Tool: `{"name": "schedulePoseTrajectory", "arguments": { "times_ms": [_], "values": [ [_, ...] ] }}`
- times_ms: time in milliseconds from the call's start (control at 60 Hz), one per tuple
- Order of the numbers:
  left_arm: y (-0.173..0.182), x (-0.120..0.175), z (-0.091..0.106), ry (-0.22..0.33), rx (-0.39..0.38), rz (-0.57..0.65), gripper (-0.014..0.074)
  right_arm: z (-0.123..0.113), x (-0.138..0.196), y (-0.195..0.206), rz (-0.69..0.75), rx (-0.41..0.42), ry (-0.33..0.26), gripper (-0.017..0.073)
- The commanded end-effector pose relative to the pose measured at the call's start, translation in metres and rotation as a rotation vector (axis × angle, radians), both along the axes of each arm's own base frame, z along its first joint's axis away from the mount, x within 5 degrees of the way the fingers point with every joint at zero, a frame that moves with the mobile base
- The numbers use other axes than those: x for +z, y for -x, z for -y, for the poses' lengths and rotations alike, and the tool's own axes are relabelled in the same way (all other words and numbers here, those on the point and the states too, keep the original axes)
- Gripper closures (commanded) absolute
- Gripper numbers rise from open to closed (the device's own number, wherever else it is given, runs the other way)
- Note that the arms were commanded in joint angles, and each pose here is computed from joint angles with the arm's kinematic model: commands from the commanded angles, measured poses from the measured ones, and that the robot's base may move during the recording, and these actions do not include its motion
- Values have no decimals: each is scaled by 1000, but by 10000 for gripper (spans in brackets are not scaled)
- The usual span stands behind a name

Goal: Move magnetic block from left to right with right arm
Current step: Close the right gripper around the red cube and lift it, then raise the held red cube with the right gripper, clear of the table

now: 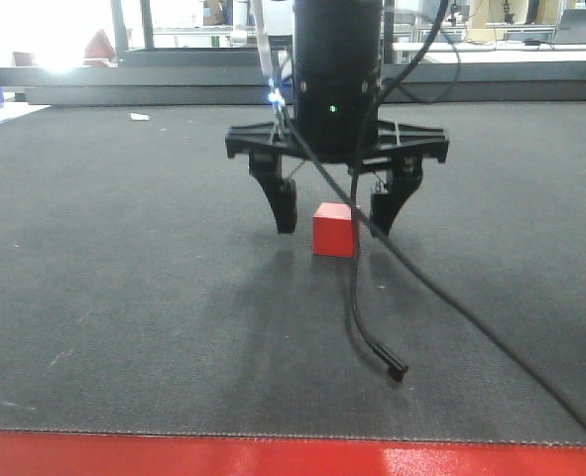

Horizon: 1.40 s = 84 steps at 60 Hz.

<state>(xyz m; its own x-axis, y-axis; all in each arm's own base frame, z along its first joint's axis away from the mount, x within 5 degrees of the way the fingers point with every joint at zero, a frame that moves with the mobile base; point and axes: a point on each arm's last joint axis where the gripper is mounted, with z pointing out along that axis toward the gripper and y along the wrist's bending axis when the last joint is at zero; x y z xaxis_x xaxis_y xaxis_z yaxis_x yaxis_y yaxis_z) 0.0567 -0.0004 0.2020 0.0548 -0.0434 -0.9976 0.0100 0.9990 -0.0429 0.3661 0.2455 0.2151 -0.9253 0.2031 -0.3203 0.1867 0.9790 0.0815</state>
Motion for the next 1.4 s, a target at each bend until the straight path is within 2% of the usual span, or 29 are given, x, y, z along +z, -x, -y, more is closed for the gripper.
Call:
{"name": "schedulePoseTrajectory", "arguments": {
  "times_ms": [0, 50, 217, 333, 483, 617, 800, 900, 1150, 1383],
  "values": [
    [1, 6, 0, 5, -1, 94, 710, 5, 34, -5, 111, -3, -48, -17],
    [1, 6, 0, 5, -1, 94, 710, 6, 34, -7, 116, -4, -52, 32],
    [1, 6, 0, 5, -1, 94, 710, 9, 34, -10, 123, -10, -59, 295],
    [1, 6, 0, 5, -1, 94, 710, 11, 33, -11, 120, -11, -54, 379],
    [1, 6, 0, 5, -1, 94, 710, 16, 44, -11, 137, 53, -34, 378],
    [1, 6, 0, 5, -1, 94, 710, 26, 62, -9, 174, 158, -8, 378],
    [1, 6, 0, 5, -1, 94, 710, 50, 92, 0, 240, 303, 22, 378],
    [1, 6, 0, 5, -1, 94, 710, 70, 100, 12, 279, 337, 20, 378],
    [1, 6, 0, 5, -1, 94, 710, 136, 95, 64, 375, 318, 13, 378],
    [1, 6, 0, 5, -1, 94, 710, 177, 85, 129, 459, 293, 24, 378]
  ]
}}
